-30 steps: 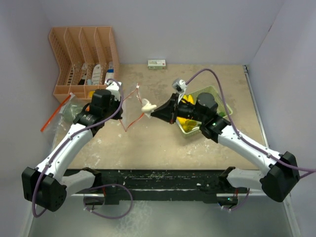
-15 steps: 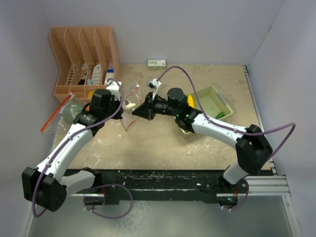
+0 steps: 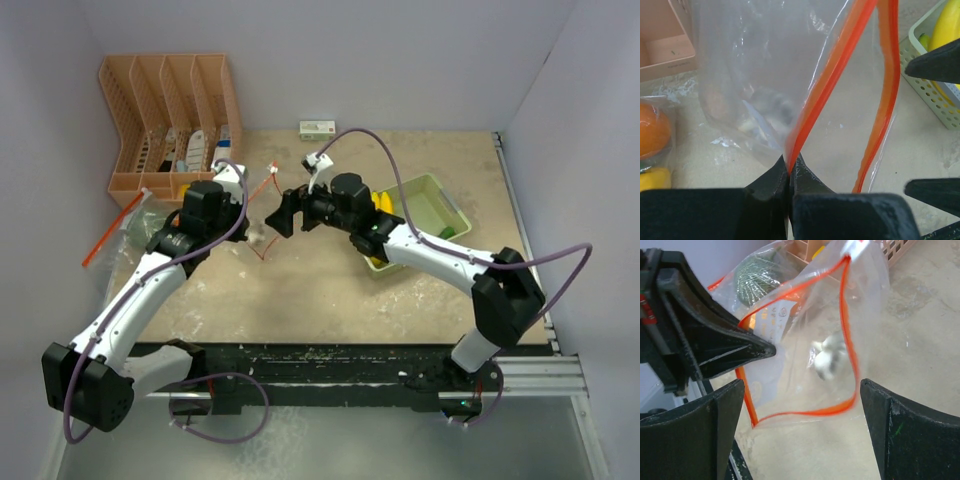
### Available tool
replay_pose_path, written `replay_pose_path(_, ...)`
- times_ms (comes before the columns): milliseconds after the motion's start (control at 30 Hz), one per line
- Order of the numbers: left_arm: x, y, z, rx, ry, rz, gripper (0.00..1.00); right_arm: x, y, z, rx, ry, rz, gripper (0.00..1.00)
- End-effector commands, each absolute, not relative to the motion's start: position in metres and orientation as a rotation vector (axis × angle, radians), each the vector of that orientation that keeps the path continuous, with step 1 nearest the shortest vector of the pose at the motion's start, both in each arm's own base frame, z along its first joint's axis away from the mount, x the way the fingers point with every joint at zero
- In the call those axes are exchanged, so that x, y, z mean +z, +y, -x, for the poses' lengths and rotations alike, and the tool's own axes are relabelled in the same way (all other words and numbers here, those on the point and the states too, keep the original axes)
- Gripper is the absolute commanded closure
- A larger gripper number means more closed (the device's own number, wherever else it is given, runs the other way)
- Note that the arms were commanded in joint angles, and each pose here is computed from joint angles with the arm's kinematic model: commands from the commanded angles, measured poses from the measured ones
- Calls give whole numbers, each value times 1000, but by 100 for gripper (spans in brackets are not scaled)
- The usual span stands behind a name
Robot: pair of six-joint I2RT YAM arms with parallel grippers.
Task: Place the food in the zip-top bag and seal the zipper
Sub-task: Place the fake vegetable in the zipper food storage bag, then pick up the fake vegetable from the bin.
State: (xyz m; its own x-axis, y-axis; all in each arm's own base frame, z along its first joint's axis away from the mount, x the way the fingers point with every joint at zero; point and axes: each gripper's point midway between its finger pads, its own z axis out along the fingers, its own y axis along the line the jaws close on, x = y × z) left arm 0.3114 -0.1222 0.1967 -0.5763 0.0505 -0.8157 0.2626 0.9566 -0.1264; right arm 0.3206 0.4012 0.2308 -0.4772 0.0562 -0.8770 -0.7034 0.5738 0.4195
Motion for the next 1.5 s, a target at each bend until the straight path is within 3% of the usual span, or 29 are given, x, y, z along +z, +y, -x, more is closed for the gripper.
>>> replay_pose_path(0,217,-127,-316,-317,2101,-227,100,290,384,-306,1019,1710,524,0)
replay_pose_path(167,218,-129,-314,-329,2098,-234,100,283,327,-298,798,1887,388,0)
replay_pose_path(367,227,-133,-310,-370,2075,-248,100,210,165,-335,86,2218,-169,1)
replay_pose_path(533,233,-132,-306,-374,2054,-260,100,157,73,-353,-35,2370,-518,0)
replay_pose_path(933,238,-132,-299,-388,2030,-276,100,68,18,-355,-233,2524,-931,0)
replay_pose_path(1467,238,-131,-299,-376,2028,-279,100,49,1,-355,-380,2503,-968,2)
